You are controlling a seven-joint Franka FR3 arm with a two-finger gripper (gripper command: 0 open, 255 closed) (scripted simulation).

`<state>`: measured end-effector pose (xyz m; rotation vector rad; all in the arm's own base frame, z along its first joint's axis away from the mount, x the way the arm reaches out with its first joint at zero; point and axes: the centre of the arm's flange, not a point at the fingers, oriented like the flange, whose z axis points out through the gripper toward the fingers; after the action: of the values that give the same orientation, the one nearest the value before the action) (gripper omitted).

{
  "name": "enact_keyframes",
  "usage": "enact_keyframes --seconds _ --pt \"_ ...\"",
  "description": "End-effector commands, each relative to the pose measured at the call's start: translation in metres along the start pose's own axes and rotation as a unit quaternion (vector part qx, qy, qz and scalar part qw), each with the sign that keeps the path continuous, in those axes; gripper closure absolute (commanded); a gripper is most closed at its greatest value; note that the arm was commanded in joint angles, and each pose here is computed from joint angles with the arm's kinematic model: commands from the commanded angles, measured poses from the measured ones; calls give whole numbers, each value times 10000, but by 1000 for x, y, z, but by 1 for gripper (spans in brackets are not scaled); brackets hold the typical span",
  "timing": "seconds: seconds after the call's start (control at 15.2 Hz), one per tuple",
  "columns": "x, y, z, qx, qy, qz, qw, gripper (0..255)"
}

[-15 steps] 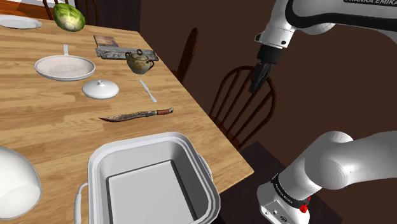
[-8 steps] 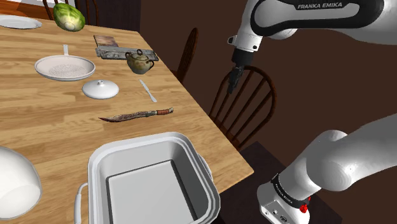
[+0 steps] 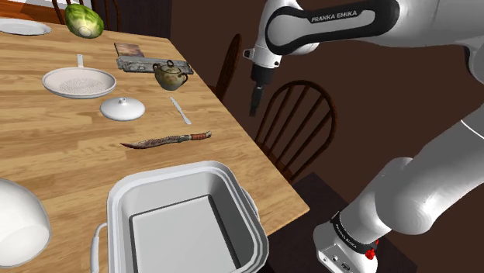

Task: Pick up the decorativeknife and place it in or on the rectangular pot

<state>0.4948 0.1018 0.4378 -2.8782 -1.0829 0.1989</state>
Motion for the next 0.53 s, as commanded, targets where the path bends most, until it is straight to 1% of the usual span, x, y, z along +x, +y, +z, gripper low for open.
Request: enact_keyframes --seconds 0.0,0.2,0.33,0.46 --pt "24 -1 11 -60 2 -328 9994 0" --pt "61 -5 25 -147 0 -802 9967 0" --pt "85 -10 35 -204 -1 -1117 9935 0" --pt "109 -16 44 -261 -2 -1431 9894 0"
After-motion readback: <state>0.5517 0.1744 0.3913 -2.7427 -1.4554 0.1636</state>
